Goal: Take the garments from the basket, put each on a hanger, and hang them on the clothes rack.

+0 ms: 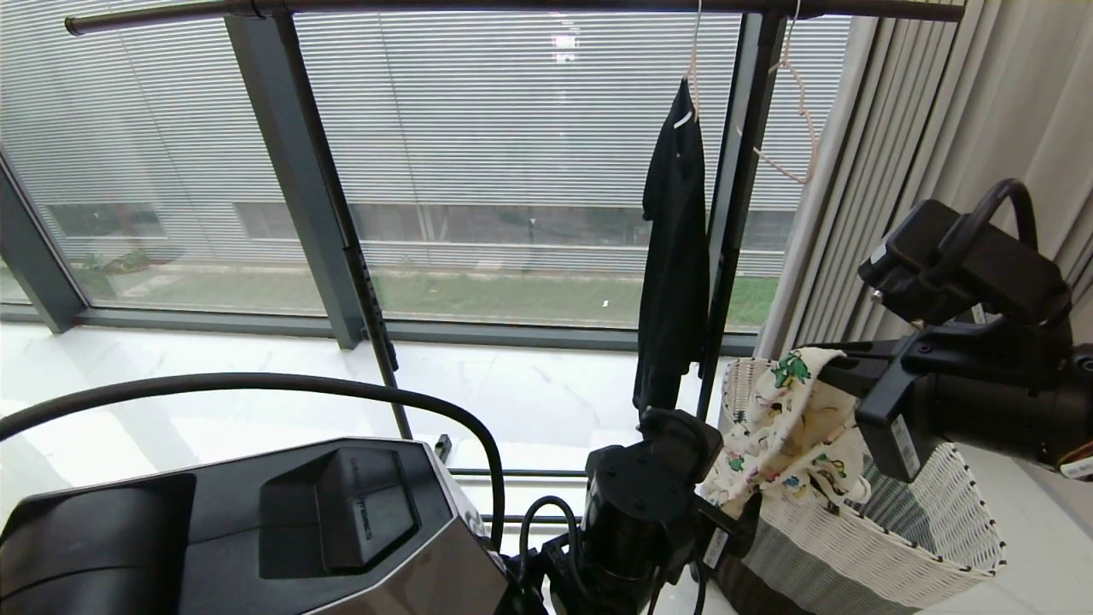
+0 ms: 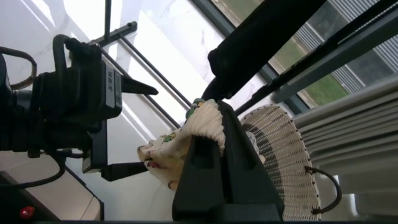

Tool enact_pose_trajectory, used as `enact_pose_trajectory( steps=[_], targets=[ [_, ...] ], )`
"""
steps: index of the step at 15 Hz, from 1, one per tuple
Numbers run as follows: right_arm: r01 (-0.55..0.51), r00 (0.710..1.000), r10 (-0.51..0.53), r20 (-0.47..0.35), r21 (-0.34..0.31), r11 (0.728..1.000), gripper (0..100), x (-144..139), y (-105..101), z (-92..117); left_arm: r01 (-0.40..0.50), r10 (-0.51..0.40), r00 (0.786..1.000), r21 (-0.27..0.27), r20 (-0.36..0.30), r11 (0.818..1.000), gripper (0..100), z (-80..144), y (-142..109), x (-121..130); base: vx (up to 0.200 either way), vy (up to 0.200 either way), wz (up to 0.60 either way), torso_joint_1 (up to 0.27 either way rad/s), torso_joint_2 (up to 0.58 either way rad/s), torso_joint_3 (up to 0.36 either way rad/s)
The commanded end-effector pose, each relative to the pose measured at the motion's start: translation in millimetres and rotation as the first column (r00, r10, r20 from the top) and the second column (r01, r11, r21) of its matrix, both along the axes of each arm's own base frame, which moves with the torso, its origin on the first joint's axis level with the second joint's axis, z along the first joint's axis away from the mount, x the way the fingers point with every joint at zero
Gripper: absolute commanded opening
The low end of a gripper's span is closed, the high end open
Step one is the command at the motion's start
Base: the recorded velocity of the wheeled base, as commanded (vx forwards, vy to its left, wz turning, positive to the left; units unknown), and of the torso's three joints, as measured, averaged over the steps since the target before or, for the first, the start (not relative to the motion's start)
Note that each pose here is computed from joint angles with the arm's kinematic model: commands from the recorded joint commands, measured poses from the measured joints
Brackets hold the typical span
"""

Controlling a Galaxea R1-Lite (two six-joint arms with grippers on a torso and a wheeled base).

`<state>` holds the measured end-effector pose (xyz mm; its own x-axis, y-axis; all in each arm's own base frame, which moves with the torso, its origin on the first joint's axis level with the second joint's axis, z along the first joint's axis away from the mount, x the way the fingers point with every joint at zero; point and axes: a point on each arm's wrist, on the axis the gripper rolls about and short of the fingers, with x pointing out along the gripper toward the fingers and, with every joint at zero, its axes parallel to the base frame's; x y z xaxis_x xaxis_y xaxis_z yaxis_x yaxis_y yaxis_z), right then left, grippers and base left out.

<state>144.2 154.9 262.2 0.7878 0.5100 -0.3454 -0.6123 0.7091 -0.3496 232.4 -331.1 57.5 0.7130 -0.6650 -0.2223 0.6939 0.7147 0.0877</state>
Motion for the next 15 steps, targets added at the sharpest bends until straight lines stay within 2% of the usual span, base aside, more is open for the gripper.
enact_pose_trajectory(
  steps=[1, 4, 5, 9, 12, 15],
  targets=[
    [0.020, 1.000, -0.020, -0.009, 0.006, 1.000, 0, 7.2, -6.5, -0.6, 0.028, -0.028, 0.999, -0.005, 0.029, 1.000, 100, -1.1, -4.8, -8.2, 0.000, 0.000, 0.00, 0.000, 0.00, 0.000],
    [0.042, 0.999, -0.042, -0.023, 0.009, 0.999, 0, 16.8, -12.9, -2.2, 0.069, -0.071, 0.986, 0.017, 0.154, 0.997, 100, -0.7, 1.1, -20.1, 0.000, 0.000, 0.00, 0.000, 0.00, 0.000],
    [0.049, 0.998, -0.048, -0.026, 0.010, 0.999, 0, 18.6, -15.1, -2.4, 0.077, -0.078, 0.984, 0.013, 0.162, 0.997, 100, -1.6, 2.7, -24.6, 0.000, 0.000, 0.00, 0.000, 0.00, 0.000],
    [0.056, 0.998, -0.055, -0.039, 0.004, 0.998, 0, 22.9, -17.3, -5.7, 0.108, -0.098, 0.976, -0.042, 0.197, 0.993, 100, 27.8, 17.6, -32.6, 0.000, 0.000, 0.00, 0.000, 0.00, 0.000],
    [0.026, 0.999, -0.026, -0.043, 0.003, 1.000, 0, 22.0, -14.1, -6.2, 0.070, -0.060, 0.978, -0.044, 0.199, 0.997, 100, 26.5, 22.3, -18.6, 0.000, 0.000, 0.00, 0.000, 0.00, 0.000],
    [-0.016, 1.000, 0.016, -0.027, -0.004, 1.000, 0, 15.7, -9.9, -4.1, 0.097, -0.088, 0.977, -0.036, 0.192, 0.995, 100, 17.8, 9.4, -15.3, 0.000, 0.000, 0.00, 0.000, 0.00, 0.000]
  ],
)
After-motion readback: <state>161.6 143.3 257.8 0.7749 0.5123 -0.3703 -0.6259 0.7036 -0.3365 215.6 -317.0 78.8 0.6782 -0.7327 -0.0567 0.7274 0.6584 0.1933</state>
